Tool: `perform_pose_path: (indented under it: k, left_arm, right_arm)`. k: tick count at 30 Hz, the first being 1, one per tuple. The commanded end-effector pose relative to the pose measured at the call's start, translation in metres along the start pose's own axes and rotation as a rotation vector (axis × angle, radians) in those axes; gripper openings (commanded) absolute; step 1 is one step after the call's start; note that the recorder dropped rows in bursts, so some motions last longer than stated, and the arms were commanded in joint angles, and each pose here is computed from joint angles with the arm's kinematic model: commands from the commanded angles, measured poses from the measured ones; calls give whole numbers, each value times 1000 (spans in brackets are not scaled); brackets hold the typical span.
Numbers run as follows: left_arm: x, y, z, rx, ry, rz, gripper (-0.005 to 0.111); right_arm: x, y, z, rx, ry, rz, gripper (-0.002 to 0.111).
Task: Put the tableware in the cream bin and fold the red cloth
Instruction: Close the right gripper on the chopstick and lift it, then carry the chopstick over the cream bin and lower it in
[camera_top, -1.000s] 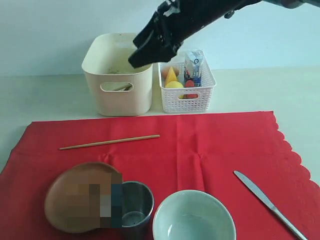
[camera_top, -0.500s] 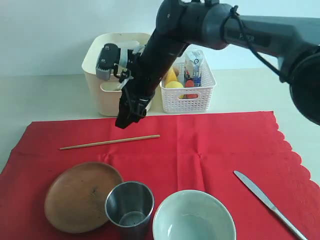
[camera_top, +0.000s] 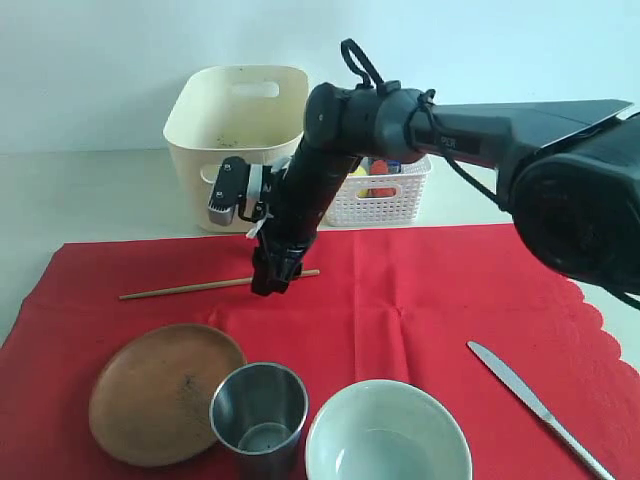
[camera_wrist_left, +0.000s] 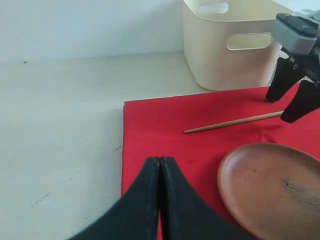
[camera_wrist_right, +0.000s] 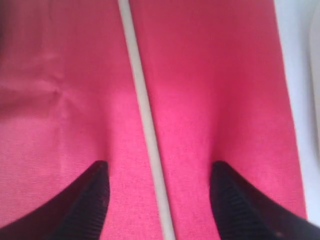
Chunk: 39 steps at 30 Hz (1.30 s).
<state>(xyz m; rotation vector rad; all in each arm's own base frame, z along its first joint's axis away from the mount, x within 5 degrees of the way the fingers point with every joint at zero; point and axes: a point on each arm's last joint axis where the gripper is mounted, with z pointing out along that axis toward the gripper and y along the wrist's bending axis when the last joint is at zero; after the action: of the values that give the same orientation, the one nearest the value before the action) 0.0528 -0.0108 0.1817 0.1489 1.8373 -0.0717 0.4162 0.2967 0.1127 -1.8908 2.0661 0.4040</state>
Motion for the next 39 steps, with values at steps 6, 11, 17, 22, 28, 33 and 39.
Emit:
perform_pose_path:
  k: [6,11,17,22,28,33,39]
  left_arm:
    - [0,0,0,-3,-7,-4,0]
    - [0,0,0,-3,-7,-4,0]
    - [0,0,0,-3,-7,-4,0]
    - [0,0,0,-3,-7,-4,0]
    - [0,0,0,-3,-7,-4,0]
    - [0,0,0,-3,-7,-4,0]
    - [0,0,0,-3,-7,-4,0]
  right_arm:
    - [7,-9,13,88,36,54,14]
    - [0,-10,-2,114,16,78,0]
    - [-23,-5,-49,139,-91,128,0]
    - [-55,13,-113,102,-285,94,0]
    - [-60,4,-195,65,-728,108,0]
    - [-28,-27,-208,3,-1010,85,0]
    - [-8,-44,-183,1,-1158,-44,0]
